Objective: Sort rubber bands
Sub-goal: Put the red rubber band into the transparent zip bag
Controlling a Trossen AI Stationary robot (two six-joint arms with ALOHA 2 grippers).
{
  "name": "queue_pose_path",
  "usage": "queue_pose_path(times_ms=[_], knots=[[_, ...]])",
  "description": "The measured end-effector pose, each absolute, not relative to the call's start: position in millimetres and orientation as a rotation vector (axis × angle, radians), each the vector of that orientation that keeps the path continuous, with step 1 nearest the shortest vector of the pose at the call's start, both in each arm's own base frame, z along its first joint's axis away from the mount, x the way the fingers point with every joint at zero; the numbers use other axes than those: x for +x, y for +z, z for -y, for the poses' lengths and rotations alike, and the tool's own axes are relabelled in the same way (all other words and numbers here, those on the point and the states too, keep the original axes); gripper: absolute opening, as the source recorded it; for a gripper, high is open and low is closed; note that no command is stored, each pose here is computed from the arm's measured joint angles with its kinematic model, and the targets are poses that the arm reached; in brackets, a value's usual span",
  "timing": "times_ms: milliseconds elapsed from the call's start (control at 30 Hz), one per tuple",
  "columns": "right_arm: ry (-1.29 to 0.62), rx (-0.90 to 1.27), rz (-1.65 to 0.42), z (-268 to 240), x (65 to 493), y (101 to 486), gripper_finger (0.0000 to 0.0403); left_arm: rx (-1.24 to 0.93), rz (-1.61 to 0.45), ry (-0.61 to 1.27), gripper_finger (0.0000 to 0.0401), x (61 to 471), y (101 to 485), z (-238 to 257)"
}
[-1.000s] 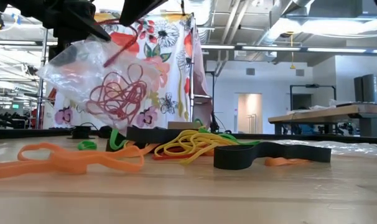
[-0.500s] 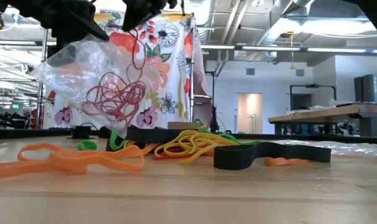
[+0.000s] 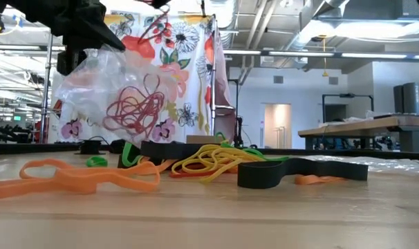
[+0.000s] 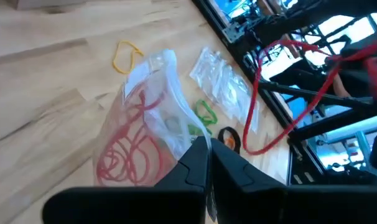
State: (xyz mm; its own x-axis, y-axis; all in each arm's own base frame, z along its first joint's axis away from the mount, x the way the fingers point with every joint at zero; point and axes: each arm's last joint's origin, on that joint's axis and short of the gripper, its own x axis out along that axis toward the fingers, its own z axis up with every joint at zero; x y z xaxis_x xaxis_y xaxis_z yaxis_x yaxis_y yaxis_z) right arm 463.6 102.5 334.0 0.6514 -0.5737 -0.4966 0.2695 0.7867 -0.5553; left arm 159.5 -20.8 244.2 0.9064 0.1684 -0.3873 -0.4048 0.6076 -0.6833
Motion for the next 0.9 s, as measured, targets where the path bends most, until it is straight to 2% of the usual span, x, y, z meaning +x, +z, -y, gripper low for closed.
queue_pose_path(times_ms=[133,333,533,700,800,900], knots=[[-0.503,-0.46,-0.719,-101,458,338,0.0,-0.854,-0.302,0.388,0.0,158,241,19],[-0.506,-0.478,-0.769,-97,455,335,0.0,-0.957,-0.279,0.403,0.0,158,242,20],[-0.459,-0.495,-0.788,-109,444,341,0.0,-1.017,-0.306,0.344,0.0,159,243,22],[-0.516,-0.487,-0.76,-113,425,341,0.0,-1.09,-0.398,0.263,0.0,161,239,27],[-0.478,-0.414,-0.639,-112,417,328,0.0,-1.144,-0.505,0.201,0.0,168,232,32],[-0.276,-0.326,-0.362,-114,409,328,0.0,-1.141,-0.533,0.075,0.0,180,232,37]])
